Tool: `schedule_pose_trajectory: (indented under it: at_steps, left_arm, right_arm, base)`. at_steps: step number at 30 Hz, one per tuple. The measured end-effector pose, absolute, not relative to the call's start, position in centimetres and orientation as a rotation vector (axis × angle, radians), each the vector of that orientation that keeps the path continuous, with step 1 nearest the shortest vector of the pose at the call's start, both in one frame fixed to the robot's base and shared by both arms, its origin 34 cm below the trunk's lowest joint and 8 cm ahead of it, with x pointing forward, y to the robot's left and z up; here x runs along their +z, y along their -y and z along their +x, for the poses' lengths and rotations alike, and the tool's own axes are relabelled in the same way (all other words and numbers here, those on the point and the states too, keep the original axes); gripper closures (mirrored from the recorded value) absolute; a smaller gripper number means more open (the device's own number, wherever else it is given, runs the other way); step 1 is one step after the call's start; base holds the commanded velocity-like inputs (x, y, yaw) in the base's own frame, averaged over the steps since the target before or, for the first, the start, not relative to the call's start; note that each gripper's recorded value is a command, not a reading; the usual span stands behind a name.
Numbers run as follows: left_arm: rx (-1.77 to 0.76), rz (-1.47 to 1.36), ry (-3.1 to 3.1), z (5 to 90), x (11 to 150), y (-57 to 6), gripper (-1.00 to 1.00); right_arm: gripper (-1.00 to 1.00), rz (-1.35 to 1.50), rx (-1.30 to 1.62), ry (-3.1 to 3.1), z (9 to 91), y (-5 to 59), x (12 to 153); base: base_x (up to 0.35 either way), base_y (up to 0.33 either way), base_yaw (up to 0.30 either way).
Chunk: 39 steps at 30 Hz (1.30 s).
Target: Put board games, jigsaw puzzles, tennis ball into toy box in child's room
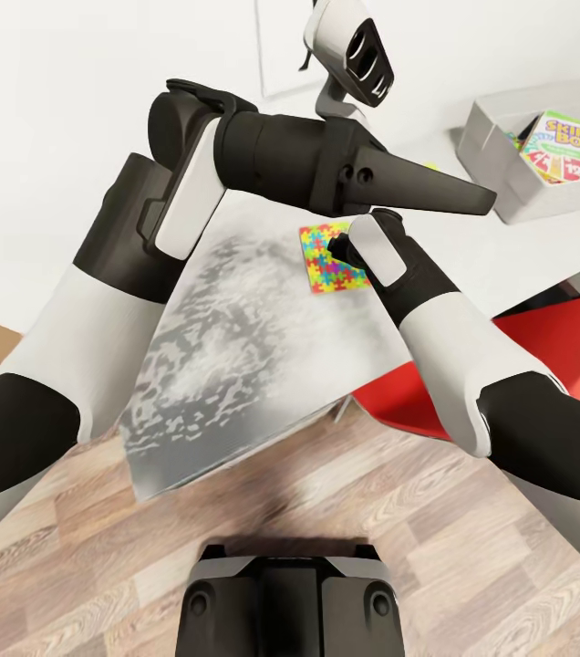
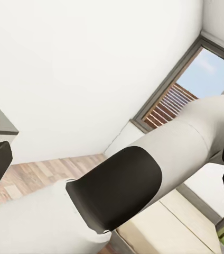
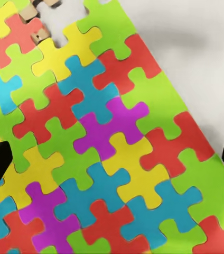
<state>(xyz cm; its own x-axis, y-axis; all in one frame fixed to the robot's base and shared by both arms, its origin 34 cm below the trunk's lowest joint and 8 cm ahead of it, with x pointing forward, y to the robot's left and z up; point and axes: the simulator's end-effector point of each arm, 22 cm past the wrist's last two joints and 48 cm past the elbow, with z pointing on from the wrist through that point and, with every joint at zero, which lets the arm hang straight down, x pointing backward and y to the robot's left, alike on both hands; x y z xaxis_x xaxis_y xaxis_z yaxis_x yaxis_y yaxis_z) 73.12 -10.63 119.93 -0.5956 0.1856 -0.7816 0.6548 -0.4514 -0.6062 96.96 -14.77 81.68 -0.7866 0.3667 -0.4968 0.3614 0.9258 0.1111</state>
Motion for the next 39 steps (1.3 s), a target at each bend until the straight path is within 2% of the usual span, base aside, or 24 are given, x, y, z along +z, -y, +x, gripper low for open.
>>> schedule_pose_trajectory:
  at_steps: [11, 26, 39]
  left_arm:
    - [-2.119, 1.198, -1.434, 73.24, 119.79, 10.71, -1.0]
    - [-2.119, 1.191, -1.442, 73.41, 119.62, 10.74, -1.0]
    - [-2.089, 1.176, -1.473, 73.95, 119.17, 11.04, -1.0]
  right_arm:
    - [-1.0, 0.52, 0.012, -2.555, 96.96, 14.8, 81.68]
    - [-1.0, 0.519, 0.011, -2.554, 96.93, 14.74, 81.71]
    - [-1.0, 0.52, 0.016, -2.553, 96.95, 14.64, 81.67]
  base:
    - [-0.124, 0.067, 0.0]
    - [-0.013, 0.006, 0.0]
    - [-0.142, 0.041, 0.0]
